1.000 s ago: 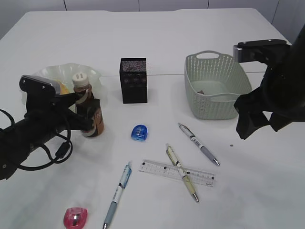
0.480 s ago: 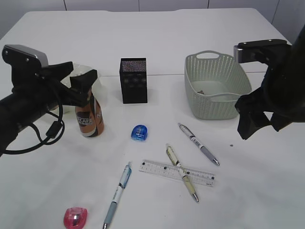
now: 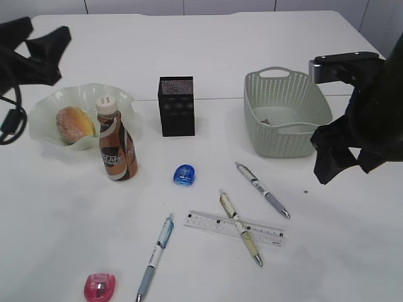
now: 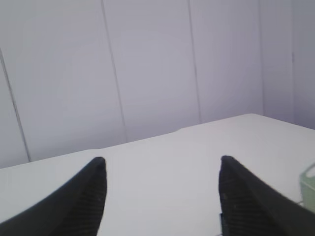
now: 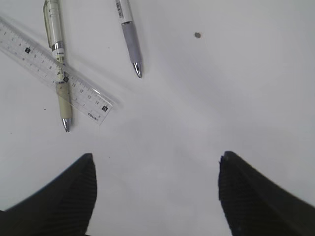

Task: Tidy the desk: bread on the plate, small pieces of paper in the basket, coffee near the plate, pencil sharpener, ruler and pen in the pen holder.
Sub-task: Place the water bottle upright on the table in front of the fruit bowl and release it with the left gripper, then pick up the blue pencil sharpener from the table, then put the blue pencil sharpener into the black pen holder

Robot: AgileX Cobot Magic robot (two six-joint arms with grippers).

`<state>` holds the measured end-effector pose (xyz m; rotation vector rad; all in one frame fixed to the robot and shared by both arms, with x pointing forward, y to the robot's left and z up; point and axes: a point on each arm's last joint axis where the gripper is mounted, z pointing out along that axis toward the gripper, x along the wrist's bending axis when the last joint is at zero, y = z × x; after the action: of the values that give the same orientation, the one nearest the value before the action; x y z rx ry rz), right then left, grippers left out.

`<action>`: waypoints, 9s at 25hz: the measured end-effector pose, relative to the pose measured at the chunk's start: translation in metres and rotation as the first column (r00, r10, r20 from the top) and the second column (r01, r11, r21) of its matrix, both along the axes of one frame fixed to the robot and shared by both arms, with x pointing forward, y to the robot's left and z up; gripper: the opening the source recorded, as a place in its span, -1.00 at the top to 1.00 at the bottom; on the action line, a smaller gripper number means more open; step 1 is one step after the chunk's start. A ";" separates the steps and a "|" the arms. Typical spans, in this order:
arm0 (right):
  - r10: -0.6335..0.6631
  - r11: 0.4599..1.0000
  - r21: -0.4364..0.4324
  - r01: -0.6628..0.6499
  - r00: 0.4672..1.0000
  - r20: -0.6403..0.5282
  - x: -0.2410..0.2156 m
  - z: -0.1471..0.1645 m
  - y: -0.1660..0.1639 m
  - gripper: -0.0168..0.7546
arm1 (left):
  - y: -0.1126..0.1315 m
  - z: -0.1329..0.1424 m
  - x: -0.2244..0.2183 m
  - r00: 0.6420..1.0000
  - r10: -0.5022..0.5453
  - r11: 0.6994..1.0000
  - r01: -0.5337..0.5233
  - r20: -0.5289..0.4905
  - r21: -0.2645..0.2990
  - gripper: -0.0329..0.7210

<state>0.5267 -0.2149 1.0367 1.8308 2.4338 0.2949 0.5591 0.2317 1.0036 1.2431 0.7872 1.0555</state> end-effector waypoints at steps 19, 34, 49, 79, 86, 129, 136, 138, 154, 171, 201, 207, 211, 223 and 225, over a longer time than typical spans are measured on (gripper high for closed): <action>-0.012 0.999 0.031 0.012 1.000 -0.018 -0.001 0.000 0.003 -0.51 | 0.072 0.019 -0.070 0.603 0.367 0.926 -0.307 -0.708 0.219 -0.40; -0.056 0.993 0.112 0.048 0.996 0.067 0.011 0.055 0.020 -0.51 | 0.051 0.003 -0.142 -0.013 0.139 0.984 -0.106 -0.990 0.140 -0.37; -0.138 0.985 0.101 0.138 0.990 -0.003 0.076 0.015 0.147 -0.36 | 0.042 0.032 -0.148 0.212 0.017 0.981 -0.190 -0.977 -0.024 -0.33; -0.438 0.879 0.130 0.458 0.885 -0.159 0.150 -0.103 0.201 -0.23 | 0.043 0.033 -0.146 0.240 0.021 0.979 -0.201 -0.970 -0.028 -0.32; -0.439 0.881 0.116 0.458 0.884 -0.160 0.151 -0.110 0.200 -0.23 | 0.043 0.034 -0.144 0.258 0.025 0.978 -0.208 -0.966 -0.030 -0.31; -0.364 0.922 0.079 0.379 0.918 -0.158 0.143 -0.109 0.194 -0.23 | 0.042 0.034 -0.144 0.251 0.002 0.976 -0.210 -0.968 -0.053 -0.31; -0.406 0.906 0.066 0.419 0.902 -0.146 0.144 -0.110 0.193 -0.23 | 0.042 0.034 -0.144 0.254 0.003 0.976 -0.212 -0.967 -0.053 -0.31; -0.408 0.906 0.062 0.419 0.902 -0.140 0.144 -0.110 0.192 -0.23 | 0.042 0.034 -0.144 0.254 0.003 0.976 -0.212 -0.967 -0.053 -0.31; -0.414 0.902 0.052 0.428 0.893 -0.178 0.144 -0.124 0.194 -0.23 | 0.042 0.034 -0.144 0.258 0.003 0.976 -0.213 -0.966 -0.053 -0.31; -0.422 0.899 0.035 0.436 0.886 -0.194 0.144 -0.137 0.195 0.13 | 0.042 0.034 -0.144 0.258 0.003 0.976 -0.213 -0.966 -0.053 -0.31; -0.030 0.986 0.169 0.009 0.992 0.124 0.176 -0.032 0.163 0.15 | 0.044 0.034 -0.143 0.274 0.034 0.977 -0.211 -0.961 -0.026 -0.30; -0.024 0.959 0.283 -0.009 0.993 0.112 0.196 -0.021 0.118 0.15 | 0.044 0.034 -0.143 0.274 0.034 0.977 -0.211 -0.961 -0.026 -0.30; 0.012 0.920 0.387 -0.059 0.992 0.123 0.208 -0.016 0.086 0.15 | 0.044 0.034 -0.144 0.254 0.030 0.979 -0.203 -0.967 -0.023 -0.30; 0.100 0.755 0.608 -0.246 0.959 0.264 0.223 -0.006 0.059 0.15 | 0.043 0.033 -0.146 0.237 0.026 0.981 -0.195 -0.971 -0.021 -0.30; 0.116 0.738 0.620 -0.268 0.955 0.274 0.225 -0.012 0.061 0.15 | 0.043 0.033 -0.146 0.237 0.026 0.981 -0.195 -0.971 -0.021 -0.30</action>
<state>0.7514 -0.1538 1.0244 1.5862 2.5391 1.4520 0.4130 0.2750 1.0364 1.7122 1.9219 0.1287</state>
